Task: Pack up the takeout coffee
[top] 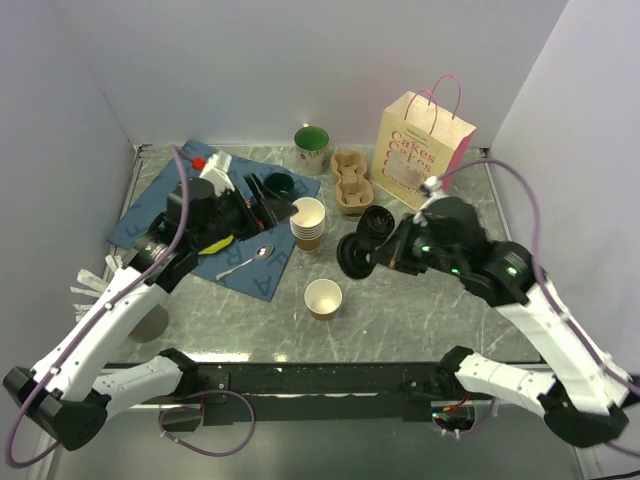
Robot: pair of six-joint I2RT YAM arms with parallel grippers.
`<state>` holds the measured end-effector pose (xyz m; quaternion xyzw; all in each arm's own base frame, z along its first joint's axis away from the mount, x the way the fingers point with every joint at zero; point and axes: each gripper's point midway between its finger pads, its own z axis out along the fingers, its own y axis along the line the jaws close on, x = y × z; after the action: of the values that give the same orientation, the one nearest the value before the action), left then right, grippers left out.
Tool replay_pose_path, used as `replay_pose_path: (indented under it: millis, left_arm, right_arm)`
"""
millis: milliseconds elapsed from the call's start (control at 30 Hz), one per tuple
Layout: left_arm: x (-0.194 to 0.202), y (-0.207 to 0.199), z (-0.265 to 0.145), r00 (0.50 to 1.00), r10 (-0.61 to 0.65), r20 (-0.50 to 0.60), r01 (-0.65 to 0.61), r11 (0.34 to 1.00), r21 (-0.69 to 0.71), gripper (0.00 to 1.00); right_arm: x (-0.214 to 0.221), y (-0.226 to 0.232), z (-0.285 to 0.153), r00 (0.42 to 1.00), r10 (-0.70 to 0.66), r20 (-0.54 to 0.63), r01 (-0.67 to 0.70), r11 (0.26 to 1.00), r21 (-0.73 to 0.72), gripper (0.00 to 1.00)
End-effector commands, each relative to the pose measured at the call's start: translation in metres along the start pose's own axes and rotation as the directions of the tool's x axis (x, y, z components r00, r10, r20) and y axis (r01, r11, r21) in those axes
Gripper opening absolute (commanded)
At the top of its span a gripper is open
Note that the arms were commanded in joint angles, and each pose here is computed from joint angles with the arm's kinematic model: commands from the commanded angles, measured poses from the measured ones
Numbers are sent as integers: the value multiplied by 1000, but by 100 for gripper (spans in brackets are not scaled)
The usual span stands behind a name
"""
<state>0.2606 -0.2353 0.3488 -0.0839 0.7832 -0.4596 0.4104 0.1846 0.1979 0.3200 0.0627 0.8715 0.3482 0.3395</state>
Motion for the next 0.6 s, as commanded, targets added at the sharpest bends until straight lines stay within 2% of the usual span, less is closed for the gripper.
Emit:
replay_pose_path:
  millis: [0,133,267,433,567]
  left_arm:
    - [45,87,-3,982,61,-180,-114,947,-299,95]
    - [69,107,-13,982,4,-191,-64,950,-307,90]
    - [77,104,-15,990,-34,-139,3,975,-222,89]
    - [100,114,-16,982,-83,-170,51,981,-187,86]
    - [112,113,-12,972,-82,-222,50,988,-146,84]
  right_arm:
    - [48,-58,19,973,-81,-218,144,946,290,0]
    - [65,-65,51,946,-141,-291,239,911,337,0]
    - [75,-71,80,925,-158,-344,285,889,359,0]
    - [80,-73,110,911,-184,-370,322,876,358,0]
    - [90,-67,128,910,-188,-369,314,894,320,0]
